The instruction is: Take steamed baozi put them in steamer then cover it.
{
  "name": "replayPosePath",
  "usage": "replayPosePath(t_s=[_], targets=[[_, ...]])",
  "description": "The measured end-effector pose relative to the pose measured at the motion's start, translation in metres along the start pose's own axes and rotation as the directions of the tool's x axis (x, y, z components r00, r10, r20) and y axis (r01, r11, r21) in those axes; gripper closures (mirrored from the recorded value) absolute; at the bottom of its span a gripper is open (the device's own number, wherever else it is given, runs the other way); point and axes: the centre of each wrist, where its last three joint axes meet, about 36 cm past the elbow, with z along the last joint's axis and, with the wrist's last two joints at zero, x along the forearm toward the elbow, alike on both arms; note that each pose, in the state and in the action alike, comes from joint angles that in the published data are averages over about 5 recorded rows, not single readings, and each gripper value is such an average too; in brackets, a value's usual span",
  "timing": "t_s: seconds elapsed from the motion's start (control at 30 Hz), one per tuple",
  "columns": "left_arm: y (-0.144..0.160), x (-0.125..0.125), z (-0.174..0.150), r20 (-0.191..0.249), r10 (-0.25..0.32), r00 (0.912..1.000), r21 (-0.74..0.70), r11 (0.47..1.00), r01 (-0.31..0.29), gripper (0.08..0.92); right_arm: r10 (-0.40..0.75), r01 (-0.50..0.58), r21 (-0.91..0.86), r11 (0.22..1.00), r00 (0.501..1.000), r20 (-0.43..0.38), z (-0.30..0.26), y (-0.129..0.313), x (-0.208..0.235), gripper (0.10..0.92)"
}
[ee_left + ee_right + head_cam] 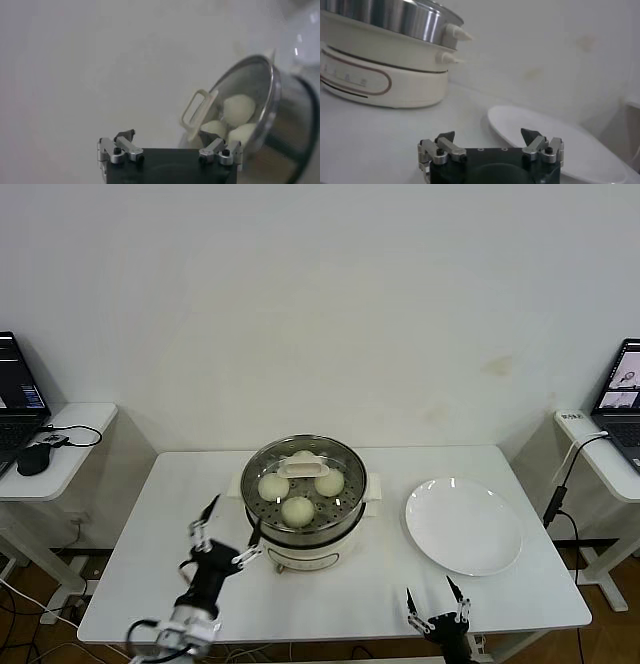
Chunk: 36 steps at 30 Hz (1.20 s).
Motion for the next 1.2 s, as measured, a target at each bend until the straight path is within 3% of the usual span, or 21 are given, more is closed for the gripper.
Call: replayPosePath(t_s=[0.17, 0.47, 0.73, 1.2], targets=[[0.000, 0.034, 0.019, -0.074, -0.069, 0.9949, 0.210, 0.974, 0.083, 0.177, -0.020, 0.019, -0.017, 1.000, 1.000, -0.008, -0.004, -0.007, 0.007, 0.200], [-0.004, 0.074, 0.055, -0.211, -0.150, 0.9660, 0.342, 0.914, 0.217, 0.177, -0.039, 0.038, -0.045, 0.998, 0.999, -0.024, -0.012, -0.020, 0.020, 0.200], [-0.006, 0.104, 0.072, -0.284, -0.130, 0.9501, 0.371, 0.899, 0.234, 0.177, -0.062, 0.059, -0.066, 0.996, 0.997, -0.040, -0.017, -0.032, 0.032, 0.200], [-0.007, 0.122, 0.082, -0.325, -0.094, 0.9409, 0.364, 0.906, 0.217, 0.177, -0.102, 0.092, -0.110, 0.990, 0.991, -0.082, -0.026, -0.039, 0.049, 0.200]])
